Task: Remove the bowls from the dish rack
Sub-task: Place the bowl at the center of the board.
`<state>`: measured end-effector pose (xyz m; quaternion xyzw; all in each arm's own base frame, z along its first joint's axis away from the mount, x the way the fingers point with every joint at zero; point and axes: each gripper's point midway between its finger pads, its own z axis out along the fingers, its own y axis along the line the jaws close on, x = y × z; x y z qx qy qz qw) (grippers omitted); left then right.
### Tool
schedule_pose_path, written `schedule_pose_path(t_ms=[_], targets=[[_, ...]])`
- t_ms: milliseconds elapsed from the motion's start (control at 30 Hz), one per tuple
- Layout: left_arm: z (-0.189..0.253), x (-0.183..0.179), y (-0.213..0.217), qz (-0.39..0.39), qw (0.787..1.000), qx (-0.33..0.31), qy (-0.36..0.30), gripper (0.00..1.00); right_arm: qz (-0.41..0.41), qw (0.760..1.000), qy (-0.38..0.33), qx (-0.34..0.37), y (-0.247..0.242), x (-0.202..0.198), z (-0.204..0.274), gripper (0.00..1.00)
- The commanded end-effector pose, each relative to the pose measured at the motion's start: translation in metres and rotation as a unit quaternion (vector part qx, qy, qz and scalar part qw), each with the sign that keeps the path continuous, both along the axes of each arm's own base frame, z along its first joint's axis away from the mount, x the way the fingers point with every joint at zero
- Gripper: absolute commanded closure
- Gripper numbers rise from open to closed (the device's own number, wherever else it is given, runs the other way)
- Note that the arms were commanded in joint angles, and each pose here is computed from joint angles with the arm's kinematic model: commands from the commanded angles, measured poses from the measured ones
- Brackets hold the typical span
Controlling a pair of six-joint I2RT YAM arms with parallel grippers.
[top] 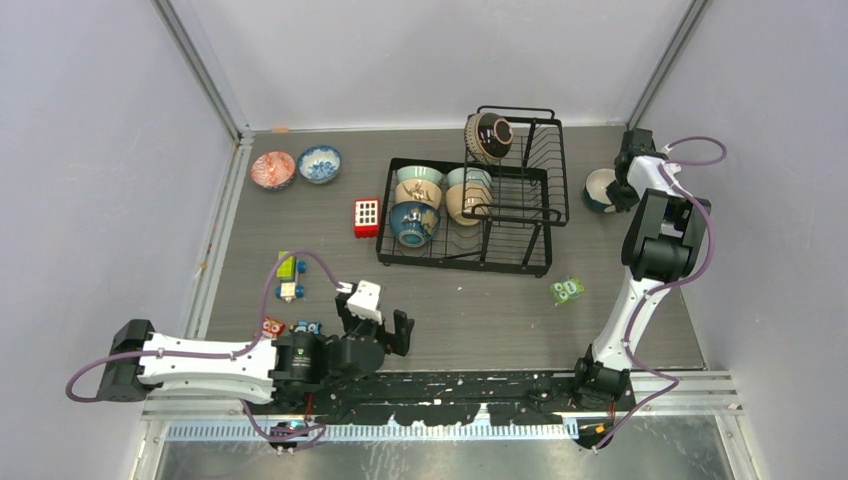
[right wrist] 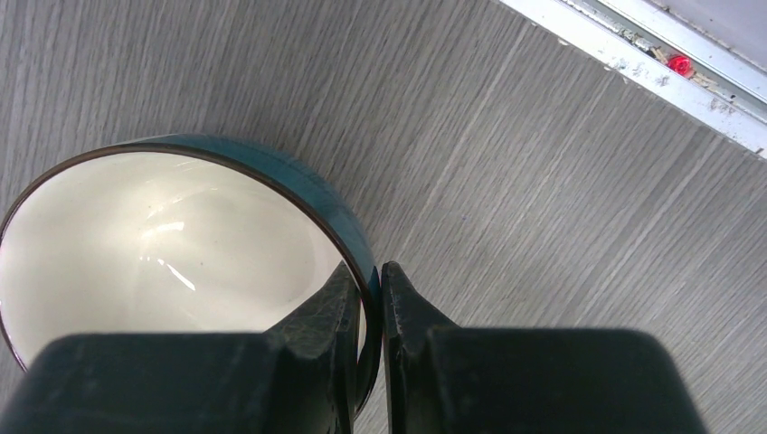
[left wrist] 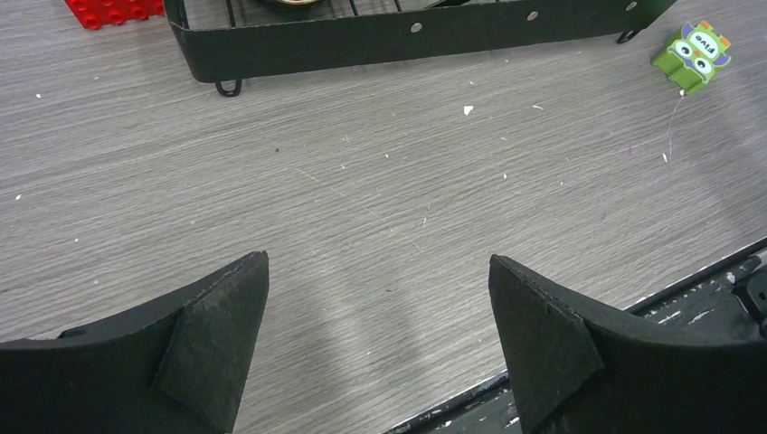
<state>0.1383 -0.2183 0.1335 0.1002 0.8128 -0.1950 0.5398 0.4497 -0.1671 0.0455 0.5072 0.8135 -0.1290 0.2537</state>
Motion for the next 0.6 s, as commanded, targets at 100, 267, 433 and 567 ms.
schedule_pose_path(t_ms=[100,267,433,567], targets=[[0.0165,0.0032,-0.0111,0.006,0.999,-0.04,-0.003,0.08,0.002,0.999,-0.031,-0.021,-0.0097,0.0177,0.0219,0.99],[0.0154,0.003,-0.012,0.006,0.999,-0.04,-0.001,0.08,0.02,0.999,-0.031,-0.012,-0.0051,0.0181,0.0214,0.69],[0.0147,0.0016,-0.014,0.001,0.999,-0.043,0.003,0.08,0.026,0.999,-0.035,-0.012,-0.0041,0.018,0.0245,0.56],[0.0148,0.0014,-0.0145,0.0,0.999,-0.041,0.004,0.08,0.029,0.999,-0.036,-0.021,-0.0062,0.0166,0.0301,0.49]])
